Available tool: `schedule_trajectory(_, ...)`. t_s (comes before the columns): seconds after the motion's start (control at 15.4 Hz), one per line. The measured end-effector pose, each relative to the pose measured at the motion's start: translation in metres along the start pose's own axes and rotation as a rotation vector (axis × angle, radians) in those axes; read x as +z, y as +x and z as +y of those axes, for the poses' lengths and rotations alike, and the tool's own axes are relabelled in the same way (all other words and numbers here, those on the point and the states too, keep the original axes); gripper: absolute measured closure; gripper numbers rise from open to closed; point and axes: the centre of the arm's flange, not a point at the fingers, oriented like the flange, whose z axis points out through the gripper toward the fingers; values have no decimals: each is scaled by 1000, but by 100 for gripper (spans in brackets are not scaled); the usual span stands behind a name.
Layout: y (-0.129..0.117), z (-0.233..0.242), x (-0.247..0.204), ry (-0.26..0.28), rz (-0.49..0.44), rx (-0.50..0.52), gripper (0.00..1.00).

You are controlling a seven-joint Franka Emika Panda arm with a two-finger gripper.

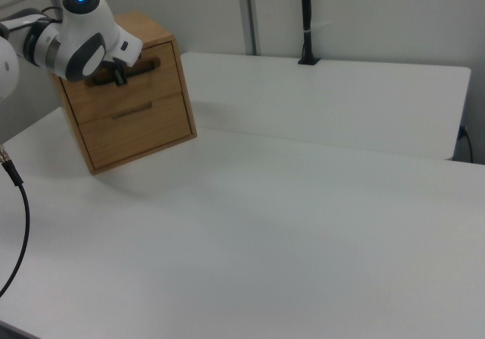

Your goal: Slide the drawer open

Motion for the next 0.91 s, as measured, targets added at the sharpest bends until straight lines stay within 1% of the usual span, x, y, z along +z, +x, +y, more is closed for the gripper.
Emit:
schedule_trajectory(0.13, -1, 0, 1, 2, 2, -2, 64)
schedule_trajectory(0.2, -2, 0, 2, 1, 1, -3, 69)
schedule_trajectory(0.26, -2, 0, 3, 0, -1, -6, 69)
schedule_trajectory(0.33, -2, 1, 5, -3, -1, -8, 73)
schedule_trajectory(0.39, -1, 3, 6, -6, -1, -6, 79)
schedule_trajectory(0.65, 6, 4, 3, -2, 9, -8, 79)
schedule_trajectory(0.78, 13, 7, -1, -1, 18, -23, 79)
schedule_trajectory(0.91, 15, 7, -2, 0, 21, -50, 80)
